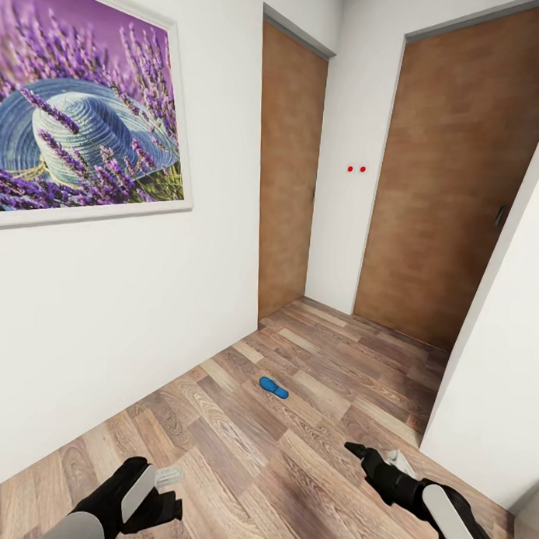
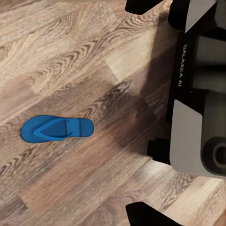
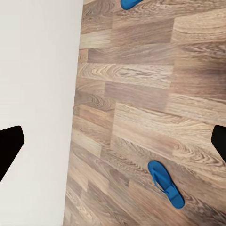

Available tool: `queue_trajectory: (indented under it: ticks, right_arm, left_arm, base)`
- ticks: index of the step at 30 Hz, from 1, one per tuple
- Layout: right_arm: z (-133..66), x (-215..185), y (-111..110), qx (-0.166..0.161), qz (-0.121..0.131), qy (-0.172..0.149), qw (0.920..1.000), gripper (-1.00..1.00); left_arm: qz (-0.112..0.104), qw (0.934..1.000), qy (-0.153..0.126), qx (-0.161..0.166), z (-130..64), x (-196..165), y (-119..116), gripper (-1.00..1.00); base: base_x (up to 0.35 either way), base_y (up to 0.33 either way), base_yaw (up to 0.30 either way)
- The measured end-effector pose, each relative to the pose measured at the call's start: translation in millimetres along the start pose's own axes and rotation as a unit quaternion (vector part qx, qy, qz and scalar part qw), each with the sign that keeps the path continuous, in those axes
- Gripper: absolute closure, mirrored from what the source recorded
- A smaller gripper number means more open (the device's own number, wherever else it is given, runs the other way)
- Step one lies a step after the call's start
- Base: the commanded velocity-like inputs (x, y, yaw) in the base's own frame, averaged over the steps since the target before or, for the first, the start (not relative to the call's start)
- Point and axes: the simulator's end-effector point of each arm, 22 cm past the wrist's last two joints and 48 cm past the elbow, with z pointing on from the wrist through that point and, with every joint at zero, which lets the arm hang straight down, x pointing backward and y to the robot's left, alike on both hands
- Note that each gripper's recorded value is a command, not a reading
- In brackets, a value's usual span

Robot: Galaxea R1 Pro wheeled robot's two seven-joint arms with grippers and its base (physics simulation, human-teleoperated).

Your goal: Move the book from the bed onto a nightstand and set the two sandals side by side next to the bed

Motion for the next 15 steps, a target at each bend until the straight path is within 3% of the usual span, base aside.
queue_trajectory:
  ticks: [15]
  right_arm:
    - [13.0,6.1,-2.2,-0.044,-0.001,-0.002,0.999,-1.0]
  left_arm:
    - [0.0,1.0,-0.004,0.002,25.1,2.0,1.2,-1.0]
  base:
    - [0.0,0.0,0.0]
